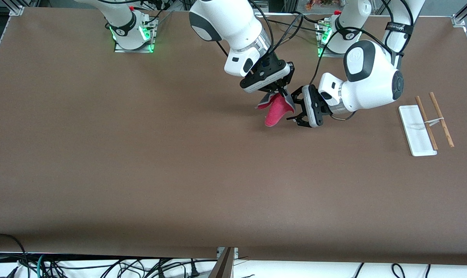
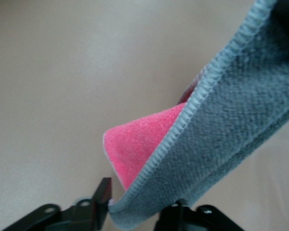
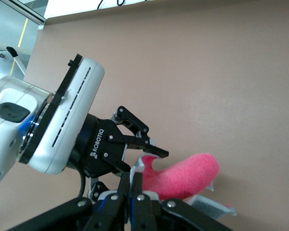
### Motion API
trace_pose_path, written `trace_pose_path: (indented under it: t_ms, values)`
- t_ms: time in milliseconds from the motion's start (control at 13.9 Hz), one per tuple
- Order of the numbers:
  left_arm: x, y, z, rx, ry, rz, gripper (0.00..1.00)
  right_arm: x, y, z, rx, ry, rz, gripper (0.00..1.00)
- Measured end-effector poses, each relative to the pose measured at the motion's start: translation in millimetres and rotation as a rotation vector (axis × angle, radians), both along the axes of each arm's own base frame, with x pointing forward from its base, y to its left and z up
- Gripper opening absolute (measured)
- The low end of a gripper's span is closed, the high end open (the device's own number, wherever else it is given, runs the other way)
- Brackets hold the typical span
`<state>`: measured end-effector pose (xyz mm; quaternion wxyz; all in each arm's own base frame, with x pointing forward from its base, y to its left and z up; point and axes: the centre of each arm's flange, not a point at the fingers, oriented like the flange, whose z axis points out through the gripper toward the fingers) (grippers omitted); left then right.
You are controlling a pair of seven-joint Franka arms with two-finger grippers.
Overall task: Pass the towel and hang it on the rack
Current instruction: 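Open the right gripper while the left gripper carries the towel to the rack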
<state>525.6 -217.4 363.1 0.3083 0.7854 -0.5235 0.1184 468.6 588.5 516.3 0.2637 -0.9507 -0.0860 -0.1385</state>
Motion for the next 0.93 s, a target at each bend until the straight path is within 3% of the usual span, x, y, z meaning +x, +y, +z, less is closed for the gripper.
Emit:
trace_pose_path:
  t_ms: [287,574,646,932]
  values:
    - [-1,-2,1,0.012,-0.010,-0.018,0.02,1,0,-2,-0.002,0.001,0.001,0.03]
    - [0,0,2,0.012,-0.011,-0.014,0.03,3,-2,-2,-0.003,-0.001,-0.003,0.03]
    - [1,3,2,0.012,-0.012,-0.009,0.03,3,-2,-2,-0.004,-0.001,-0.004,0.07]
    - [6,18,13,0.012,-0.028,0.016,0.03,3,-2,-2,-0.007,-0.008,0.006,0.48]
